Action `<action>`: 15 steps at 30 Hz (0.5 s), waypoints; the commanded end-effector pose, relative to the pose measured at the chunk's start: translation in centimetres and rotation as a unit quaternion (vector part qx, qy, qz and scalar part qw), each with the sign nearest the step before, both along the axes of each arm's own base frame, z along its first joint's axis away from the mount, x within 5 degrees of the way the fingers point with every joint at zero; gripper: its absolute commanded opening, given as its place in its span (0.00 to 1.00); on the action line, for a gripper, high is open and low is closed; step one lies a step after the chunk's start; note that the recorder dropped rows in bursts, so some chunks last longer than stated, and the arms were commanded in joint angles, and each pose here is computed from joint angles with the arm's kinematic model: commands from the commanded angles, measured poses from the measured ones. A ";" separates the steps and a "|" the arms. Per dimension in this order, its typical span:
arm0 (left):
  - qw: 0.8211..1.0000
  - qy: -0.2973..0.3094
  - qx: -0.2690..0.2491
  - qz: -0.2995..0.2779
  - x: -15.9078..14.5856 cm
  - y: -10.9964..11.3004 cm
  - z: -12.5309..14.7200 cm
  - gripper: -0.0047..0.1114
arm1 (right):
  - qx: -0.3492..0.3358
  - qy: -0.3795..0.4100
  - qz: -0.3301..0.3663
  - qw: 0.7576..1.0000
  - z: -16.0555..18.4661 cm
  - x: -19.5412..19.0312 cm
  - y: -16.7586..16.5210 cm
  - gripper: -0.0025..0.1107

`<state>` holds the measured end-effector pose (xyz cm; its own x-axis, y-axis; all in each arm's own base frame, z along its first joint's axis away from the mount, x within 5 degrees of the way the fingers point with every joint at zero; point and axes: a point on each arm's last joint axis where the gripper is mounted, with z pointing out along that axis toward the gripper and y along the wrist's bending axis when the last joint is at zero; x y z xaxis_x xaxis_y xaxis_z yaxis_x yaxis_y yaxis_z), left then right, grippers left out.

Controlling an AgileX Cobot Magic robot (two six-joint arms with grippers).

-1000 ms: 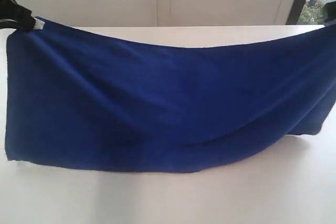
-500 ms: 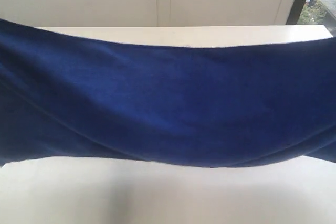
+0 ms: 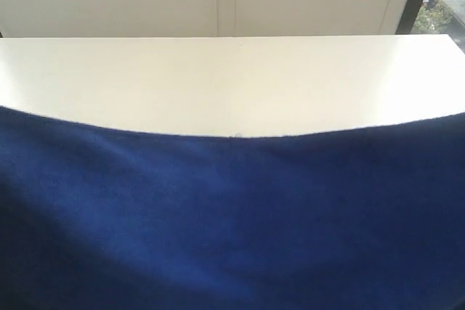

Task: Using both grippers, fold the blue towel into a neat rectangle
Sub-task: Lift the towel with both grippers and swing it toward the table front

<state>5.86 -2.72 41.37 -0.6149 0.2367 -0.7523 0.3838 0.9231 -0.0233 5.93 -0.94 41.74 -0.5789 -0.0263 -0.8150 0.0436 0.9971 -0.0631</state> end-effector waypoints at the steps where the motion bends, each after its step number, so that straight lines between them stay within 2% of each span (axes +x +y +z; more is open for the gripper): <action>1: 0.998 0.067 -0.001 0.021 3.7 -0.2 -4.9 0.04 | -0.018 0.049 0.014 0.999 -3.0 4.1 0.9 0.02; 4: 0.996 0.083 -0.016 0.041 6.8 -0.5 -8.9 0.04 | -0.028 0.073 0.030 0.996 -6.0 7.4 1.7 0.02; 7: 0.995 0.055 -0.043 0.075 9.9 -0.7 -12.1 0.04 | -0.033 0.079 0.047 0.995 -9.0 10.6 2.5 0.02; 10: 0.992 0.054 -0.054 0.099 12.3 -0.7 -14.4 0.04 | -0.032 0.083 0.041 0.995 -11.3 13.2 2.9 0.02; 15: 0.989 0.073 -0.045 0.122 15.4 -0.7 -17.1 0.04 | -0.023 0.080 0.049 0.995 -13.5 16.8 3.8 0.02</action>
